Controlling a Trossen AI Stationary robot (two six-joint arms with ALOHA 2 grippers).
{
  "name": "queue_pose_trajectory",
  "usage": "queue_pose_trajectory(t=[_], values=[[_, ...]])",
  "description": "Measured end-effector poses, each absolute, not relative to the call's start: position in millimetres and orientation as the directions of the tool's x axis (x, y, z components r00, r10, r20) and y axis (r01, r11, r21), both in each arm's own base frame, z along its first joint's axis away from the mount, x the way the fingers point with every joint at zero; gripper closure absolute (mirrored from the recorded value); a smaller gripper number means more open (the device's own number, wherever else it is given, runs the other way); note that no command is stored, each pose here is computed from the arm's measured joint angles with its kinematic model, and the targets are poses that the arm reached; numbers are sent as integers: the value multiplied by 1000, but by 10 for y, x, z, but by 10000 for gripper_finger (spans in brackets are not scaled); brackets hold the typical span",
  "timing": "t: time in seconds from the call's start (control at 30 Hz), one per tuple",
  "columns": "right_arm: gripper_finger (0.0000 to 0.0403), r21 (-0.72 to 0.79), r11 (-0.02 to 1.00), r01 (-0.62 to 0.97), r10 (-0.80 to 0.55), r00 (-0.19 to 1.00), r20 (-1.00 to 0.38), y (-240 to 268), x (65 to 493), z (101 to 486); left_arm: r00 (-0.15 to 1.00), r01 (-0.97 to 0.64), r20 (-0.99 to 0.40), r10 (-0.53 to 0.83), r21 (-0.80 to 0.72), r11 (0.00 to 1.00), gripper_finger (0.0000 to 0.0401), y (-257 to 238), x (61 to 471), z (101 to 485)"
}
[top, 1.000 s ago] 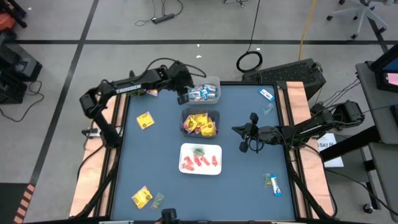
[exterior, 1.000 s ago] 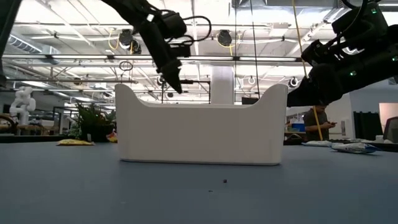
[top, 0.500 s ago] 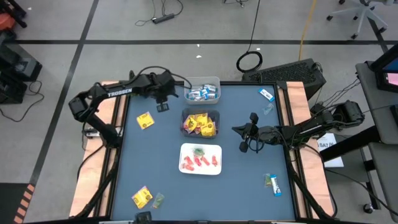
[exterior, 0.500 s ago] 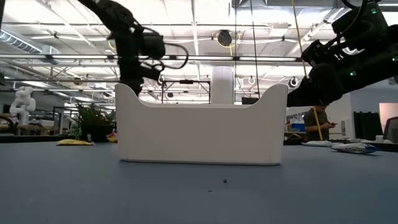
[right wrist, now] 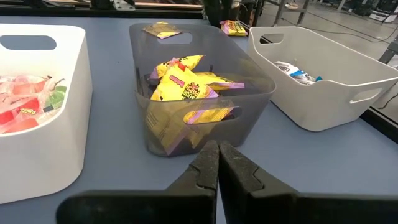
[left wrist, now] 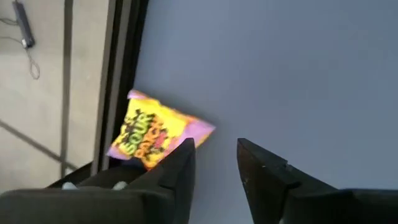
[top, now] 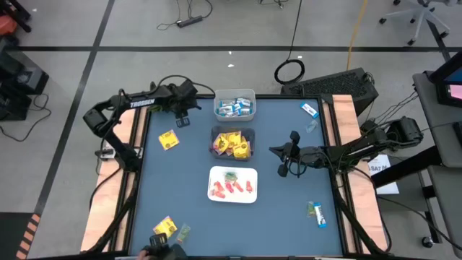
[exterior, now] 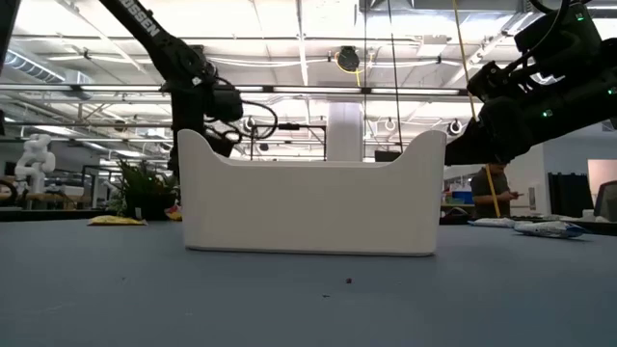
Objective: Sort candy
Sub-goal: Put the yellow candy into the black bin
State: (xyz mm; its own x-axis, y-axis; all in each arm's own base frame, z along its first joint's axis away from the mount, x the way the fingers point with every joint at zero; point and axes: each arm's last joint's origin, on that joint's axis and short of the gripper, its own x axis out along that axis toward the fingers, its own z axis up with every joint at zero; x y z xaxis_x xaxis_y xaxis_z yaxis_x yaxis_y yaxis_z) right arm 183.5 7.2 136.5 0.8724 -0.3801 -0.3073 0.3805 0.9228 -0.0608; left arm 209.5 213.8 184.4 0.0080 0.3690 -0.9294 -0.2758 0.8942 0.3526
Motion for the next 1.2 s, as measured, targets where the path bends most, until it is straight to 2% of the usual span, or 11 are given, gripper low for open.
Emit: queue_pose_trajectory(t=[0.23,0.43,0.57,0.67,0.77,0.87,1.2], values=[[403,-61,923,381,-380,872,-307,72,1835,1365,-87,-262,-941,327,339,904,226,2263,2002,1655],[403,-62,923,380,-380,872,-308,72,1835,1365,-189,-139,-968,166,193,971,216,1997,2013,1607],[403,-62,923,380,-380,872,-308,73,1835,1365,-189,-282,-982,28,81,956,216,1801,2059,1608],[403,-62,923,380,-380,872,-308,73,1835,1365,-159,-432,-983,-97,-19,902,216,1701,2071,1614],[403,-62,923,380,-379,873,-308,73,1835,1365,-154,-507,-982,-105,-12,862,216,1672,2076,1588],[403,-60,923,381,-380,872,-308,72,1835,1365,-184,-516,-980,-72,34,856,216,1665,2035,1521],[403,-58,923,381,-380,872,-308,73,1835,1365,-156,-530,-986,-55,37,847,216,1568,1923,1268]])
